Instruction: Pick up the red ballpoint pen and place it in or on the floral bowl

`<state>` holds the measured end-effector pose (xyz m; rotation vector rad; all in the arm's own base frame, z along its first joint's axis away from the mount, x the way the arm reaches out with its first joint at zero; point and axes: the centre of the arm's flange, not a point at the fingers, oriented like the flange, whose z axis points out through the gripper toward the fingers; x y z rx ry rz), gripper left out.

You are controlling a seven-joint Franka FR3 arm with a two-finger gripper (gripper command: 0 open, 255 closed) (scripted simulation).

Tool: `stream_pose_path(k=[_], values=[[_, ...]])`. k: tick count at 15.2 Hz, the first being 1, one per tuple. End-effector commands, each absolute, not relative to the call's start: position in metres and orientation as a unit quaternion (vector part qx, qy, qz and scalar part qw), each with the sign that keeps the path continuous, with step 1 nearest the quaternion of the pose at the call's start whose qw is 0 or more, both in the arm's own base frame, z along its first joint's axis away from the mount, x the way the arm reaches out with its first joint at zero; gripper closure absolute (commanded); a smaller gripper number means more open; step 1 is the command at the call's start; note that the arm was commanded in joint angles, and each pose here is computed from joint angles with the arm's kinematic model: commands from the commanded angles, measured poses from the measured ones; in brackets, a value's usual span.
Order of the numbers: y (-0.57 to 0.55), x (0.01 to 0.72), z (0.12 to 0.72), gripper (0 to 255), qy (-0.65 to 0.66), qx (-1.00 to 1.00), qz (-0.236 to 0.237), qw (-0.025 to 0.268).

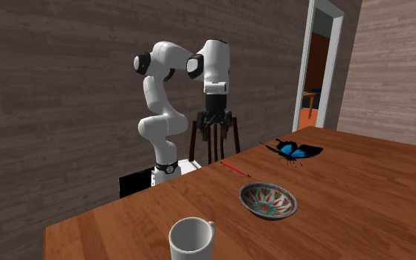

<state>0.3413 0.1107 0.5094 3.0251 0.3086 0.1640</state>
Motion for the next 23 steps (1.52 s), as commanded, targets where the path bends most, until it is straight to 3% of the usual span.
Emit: stream_pose_path(k=[1,14,23], values=[[0.133,0.346,0.49,0,0.102,0.993,0.05,0.044],[0.255,0.364,0.379,0,0.113,0.993,0.021,0.016],[0.259,0.366,0.335,0,0.113,0.993,0.02,0.015]])
